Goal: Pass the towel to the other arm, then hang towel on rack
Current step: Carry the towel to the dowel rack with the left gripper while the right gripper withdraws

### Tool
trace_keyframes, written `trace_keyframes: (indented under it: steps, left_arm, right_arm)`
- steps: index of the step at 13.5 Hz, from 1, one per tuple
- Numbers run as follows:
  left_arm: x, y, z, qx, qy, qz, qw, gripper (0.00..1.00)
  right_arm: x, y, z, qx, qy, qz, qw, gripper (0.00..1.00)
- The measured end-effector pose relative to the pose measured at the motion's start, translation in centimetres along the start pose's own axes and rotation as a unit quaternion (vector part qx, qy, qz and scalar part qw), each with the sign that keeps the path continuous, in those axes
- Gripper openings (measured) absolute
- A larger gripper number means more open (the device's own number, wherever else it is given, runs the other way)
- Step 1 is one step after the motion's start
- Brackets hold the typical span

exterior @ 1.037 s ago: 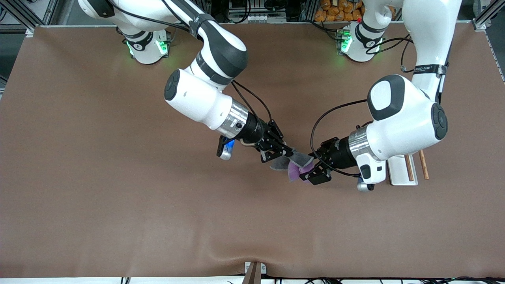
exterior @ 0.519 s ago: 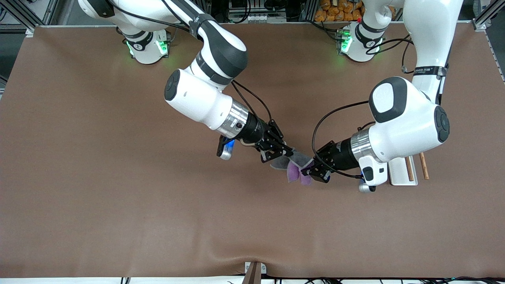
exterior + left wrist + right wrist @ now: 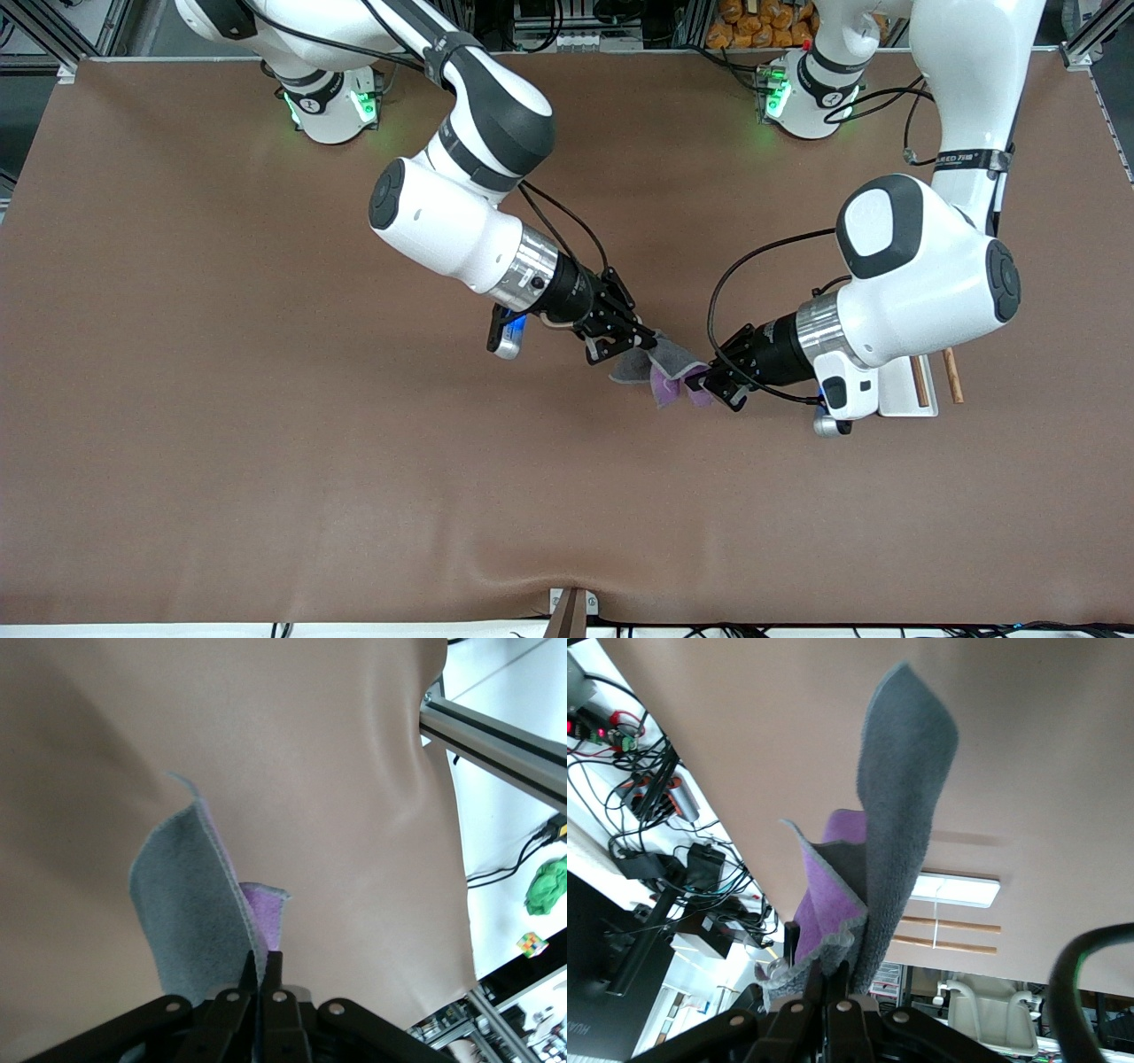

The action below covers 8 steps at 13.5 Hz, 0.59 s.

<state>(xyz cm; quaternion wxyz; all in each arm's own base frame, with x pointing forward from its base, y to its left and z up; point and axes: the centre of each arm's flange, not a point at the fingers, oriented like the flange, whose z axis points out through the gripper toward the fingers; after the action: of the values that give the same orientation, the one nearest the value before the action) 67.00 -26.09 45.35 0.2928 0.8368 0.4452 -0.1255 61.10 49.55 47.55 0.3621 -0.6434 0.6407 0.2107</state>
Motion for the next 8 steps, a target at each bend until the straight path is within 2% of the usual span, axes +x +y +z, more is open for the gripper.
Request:
trace_keyframes:
  steps: [1,2,4,7,8]
  left_arm:
    - [0.9,-0.3,-0.6,0.006,0.0,0.013,1.0,0.02]
    - [2.2,-0.8,-1.3,0.019,0.001,0.032,0.999,0.02]
    - [5.4,-2.8,-3.0,0.071,0.008,0.087,0.994,0.02]
    - [9.7,-6.2,-4.9,0.168,0.024,0.173,0.97,0.02]
    - [10.9,-7.2,-5.4,0.192,0.029,0.192,0.962,0.02]
  right_arm:
    - [0.1,0.0,-0.1,-0.009,0.003,0.0,1.0,0.08]
    - [0.2,-0.2,-0.3,-0.017,0.007,-0.001,1.0,0.19]
    - [0.7,-1.1,-1.5,-0.028,0.024,-0.013,0.999,0.43]
    - [0.7,-1.1,-2.4,-0.045,0.077,-0.06,0.994,0.81]
    - [0.4,-1.0,-2.9,-0.047,0.103,-0.086,0.99,0.9]
